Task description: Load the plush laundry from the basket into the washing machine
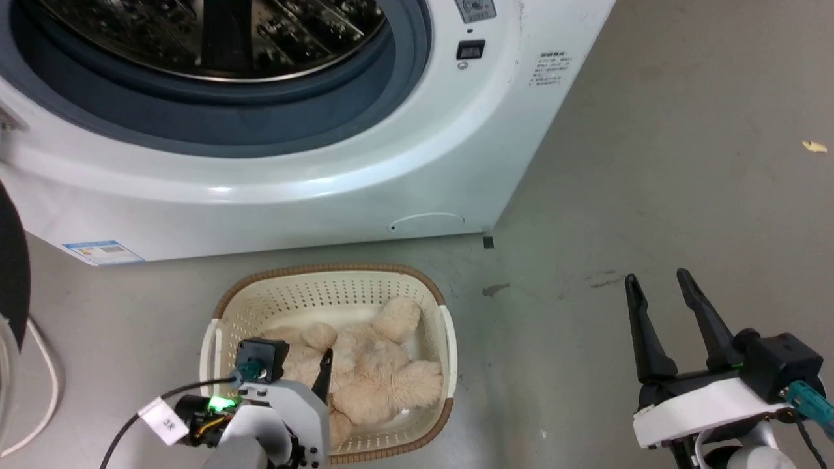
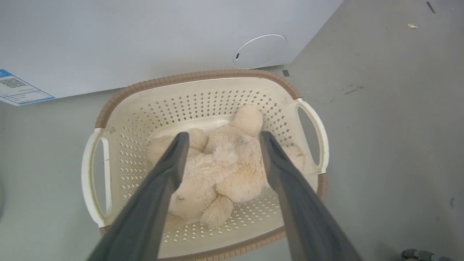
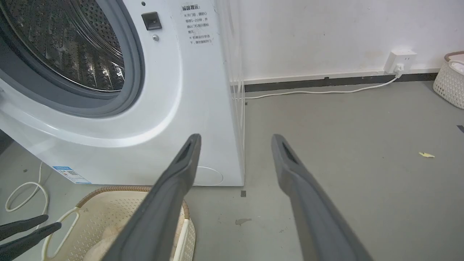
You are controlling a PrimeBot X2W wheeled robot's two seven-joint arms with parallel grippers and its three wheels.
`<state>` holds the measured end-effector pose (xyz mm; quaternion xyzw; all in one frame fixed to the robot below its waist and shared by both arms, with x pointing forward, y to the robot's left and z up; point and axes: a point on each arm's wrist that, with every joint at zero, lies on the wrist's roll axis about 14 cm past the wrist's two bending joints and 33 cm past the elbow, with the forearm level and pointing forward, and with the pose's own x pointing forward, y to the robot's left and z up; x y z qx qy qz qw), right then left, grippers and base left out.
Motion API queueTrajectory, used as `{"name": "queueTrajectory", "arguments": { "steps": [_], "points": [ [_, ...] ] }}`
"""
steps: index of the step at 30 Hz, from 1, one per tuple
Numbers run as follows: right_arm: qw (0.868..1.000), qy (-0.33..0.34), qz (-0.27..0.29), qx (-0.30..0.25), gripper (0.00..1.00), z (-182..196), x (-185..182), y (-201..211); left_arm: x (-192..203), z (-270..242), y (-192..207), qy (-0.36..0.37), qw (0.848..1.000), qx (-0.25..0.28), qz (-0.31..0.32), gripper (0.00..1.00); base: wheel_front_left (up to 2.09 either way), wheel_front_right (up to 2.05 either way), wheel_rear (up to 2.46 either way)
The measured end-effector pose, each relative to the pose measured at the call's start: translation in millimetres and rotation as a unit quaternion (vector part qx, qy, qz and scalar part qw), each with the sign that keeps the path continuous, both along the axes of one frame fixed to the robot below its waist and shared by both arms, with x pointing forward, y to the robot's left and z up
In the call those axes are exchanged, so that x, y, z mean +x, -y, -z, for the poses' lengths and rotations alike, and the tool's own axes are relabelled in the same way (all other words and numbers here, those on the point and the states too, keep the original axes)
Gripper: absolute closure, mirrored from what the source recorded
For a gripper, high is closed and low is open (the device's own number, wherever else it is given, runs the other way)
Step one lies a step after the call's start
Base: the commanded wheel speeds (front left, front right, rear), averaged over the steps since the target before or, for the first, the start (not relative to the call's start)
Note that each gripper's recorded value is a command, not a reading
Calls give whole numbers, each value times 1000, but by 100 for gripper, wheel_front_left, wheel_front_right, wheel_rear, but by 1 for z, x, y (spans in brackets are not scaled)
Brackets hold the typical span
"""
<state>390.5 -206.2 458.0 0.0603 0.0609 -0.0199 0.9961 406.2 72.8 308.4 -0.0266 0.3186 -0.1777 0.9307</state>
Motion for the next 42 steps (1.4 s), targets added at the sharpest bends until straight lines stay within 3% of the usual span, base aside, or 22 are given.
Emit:
{"name": "queueTrajectory", "arguments": {
  "steps": [13, 21, 25, 28, 31, 38, 42],
  "points": [
    [1000, -16, 17, 12, 0, 20, 9, 9, -5, 58, 5, -81, 991, 58, 86, 0, 0, 0, 0],
    [999, -31, 28, 18, 0, 35, 11, 14, 0, 85, -2, -115, 986, 80, 93, 0, 0, 0, 0],
    [999, -37, 30, 21, 0, 44, 16, 16, 14, 103, -16, -114, 981, 128, 93, 0, 0, 0, 0],
    [998, -41, 35, 24, 0, 48, 17, 18, 14, 111, -13, -125, 979, 122, 104, 0, 0, 0, 0],
    [997, -50, 44, 28, 0, 57, 17, 22, -4, 132, -6, -172, 967, 124, 144, 0, 0, 0, 0],
    [996, -67, 55, 32, 0, 73, 18, 28, -9, 161, -8, -209, 951, 143, 178, 0, 0, 0, 0],
    [992, -73, 81, 60, 0, 84, 17, 37, -4, 177, -10, -212, 945, 158, 191, 0, 0, 0, 0]
  ]
}}
